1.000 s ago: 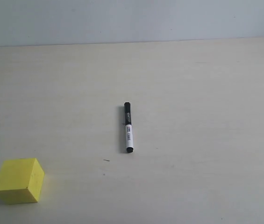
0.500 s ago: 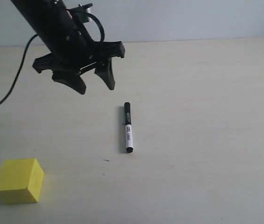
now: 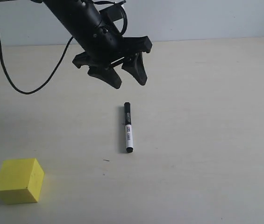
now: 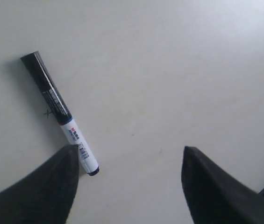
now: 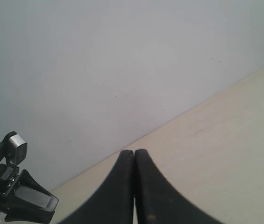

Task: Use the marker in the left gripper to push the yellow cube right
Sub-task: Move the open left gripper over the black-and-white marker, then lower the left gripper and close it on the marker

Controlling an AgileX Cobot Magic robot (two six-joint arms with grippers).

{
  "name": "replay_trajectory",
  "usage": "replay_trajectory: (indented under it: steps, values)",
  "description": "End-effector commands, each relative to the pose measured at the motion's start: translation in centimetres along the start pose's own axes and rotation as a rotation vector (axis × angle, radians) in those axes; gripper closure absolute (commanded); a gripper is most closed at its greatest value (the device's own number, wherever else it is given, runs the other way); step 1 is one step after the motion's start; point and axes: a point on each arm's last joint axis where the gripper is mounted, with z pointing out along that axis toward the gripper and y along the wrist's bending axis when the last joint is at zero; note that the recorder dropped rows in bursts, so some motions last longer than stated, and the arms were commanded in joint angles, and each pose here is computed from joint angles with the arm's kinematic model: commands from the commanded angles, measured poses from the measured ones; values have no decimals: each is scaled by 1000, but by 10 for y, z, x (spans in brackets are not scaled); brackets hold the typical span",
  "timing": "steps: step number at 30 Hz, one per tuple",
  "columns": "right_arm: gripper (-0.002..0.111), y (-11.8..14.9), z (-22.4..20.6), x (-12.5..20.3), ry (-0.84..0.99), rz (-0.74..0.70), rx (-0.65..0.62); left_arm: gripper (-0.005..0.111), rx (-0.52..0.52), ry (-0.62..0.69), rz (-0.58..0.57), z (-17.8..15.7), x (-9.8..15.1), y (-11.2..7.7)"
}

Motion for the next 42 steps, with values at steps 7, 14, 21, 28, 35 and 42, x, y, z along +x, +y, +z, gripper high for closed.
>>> replay_trajectory:
  steps: [7,14,21,28,35,42]
  values:
    - [108,-1,0,1,-7,-13,2,45,-280,-35,-131,-18,-7,-5]
    - [108,-1,0,1,-7,-13,2,45,-343,-149,-159,-18,-12,-31]
    - [108,-1,0,1,-7,-13,2,45,-349,-109,-176,20,-12,-31]
    - [108,-1,0,1,-7,-13,2,45,-383,-10,-232,63,-10,-14]
    - [108,-1,0,1,-7,-13,2,45,-410,57,-258,99,-3,-7]
    - [108,-1,0,1,-7,-13,2,45,-424,111,-251,117,5,-9]
